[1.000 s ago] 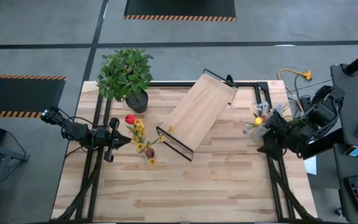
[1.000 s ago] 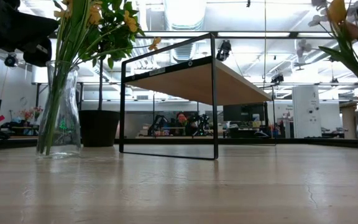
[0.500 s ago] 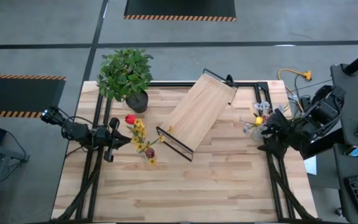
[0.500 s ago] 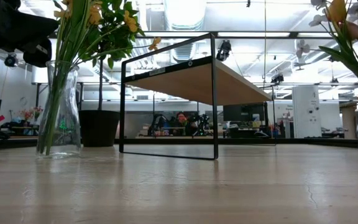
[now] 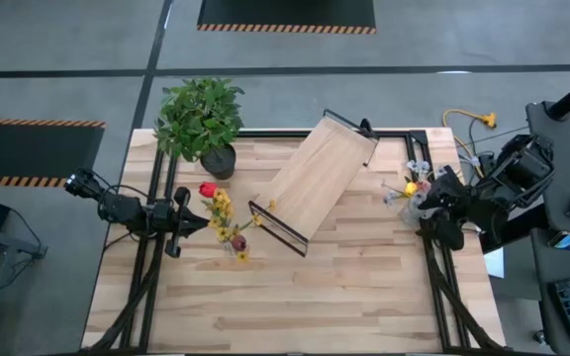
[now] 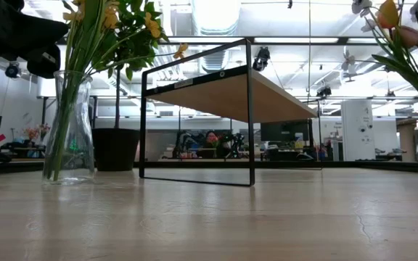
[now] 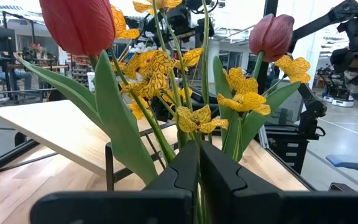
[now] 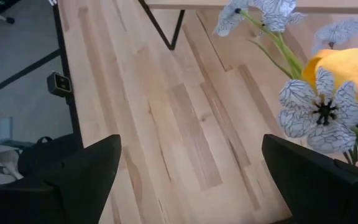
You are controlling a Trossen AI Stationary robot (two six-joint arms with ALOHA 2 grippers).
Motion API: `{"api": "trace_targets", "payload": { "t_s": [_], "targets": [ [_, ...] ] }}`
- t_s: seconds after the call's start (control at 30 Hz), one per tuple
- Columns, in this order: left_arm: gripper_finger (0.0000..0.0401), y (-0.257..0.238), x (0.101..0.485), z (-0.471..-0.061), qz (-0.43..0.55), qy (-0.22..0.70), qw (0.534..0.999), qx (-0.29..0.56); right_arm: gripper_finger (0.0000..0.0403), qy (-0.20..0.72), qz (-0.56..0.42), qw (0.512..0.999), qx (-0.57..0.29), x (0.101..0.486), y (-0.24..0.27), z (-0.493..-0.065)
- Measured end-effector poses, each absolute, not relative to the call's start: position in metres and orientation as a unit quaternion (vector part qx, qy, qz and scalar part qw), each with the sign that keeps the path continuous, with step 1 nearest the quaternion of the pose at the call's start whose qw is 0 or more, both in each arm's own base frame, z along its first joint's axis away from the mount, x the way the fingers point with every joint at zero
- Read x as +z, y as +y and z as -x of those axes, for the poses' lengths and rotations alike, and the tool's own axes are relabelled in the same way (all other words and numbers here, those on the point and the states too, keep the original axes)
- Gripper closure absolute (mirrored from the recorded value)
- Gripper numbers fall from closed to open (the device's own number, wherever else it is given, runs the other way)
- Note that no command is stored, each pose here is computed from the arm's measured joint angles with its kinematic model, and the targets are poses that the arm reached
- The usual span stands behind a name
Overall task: Pick and place flowers into a vace then onto a shelf
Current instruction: Put the right flower vase on the shelf
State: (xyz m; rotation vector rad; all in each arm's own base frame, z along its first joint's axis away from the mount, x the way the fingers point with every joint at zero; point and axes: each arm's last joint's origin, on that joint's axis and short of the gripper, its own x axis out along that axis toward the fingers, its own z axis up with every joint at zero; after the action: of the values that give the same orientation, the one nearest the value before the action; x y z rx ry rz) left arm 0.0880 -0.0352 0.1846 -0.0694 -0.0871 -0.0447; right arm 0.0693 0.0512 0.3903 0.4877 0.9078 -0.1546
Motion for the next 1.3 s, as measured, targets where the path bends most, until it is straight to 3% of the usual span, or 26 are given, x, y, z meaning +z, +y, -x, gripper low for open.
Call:
{"api": "trace_targets", "payload": {
  "t_s": [0.5, 0.8, 1.3],
  "targets": [
    [0.0401, -0.035, 0.185, -0.088, 0.035, -0.044, 0.998, -0.022, 0.0023, 0.425, -0.199, 0.881, -0.052, 0.394, 0.051, -0.069],
    [0.0401, -0.035, 0.185, -0.088, 0.035, -0.044, 0.998, -0.022, 0.0023, 0.412, -0.124, 0.902, -0.028, 0.395, 0.051, -0.071],
    [0.0401, -0.035, 0.185, -0.088, 0.035, -0.043, 0.998, -0.022, 0.0023, 0.413, -0.075, 0.906, -0.052, 0.378, 0.053, -0.076]
  ]
}}
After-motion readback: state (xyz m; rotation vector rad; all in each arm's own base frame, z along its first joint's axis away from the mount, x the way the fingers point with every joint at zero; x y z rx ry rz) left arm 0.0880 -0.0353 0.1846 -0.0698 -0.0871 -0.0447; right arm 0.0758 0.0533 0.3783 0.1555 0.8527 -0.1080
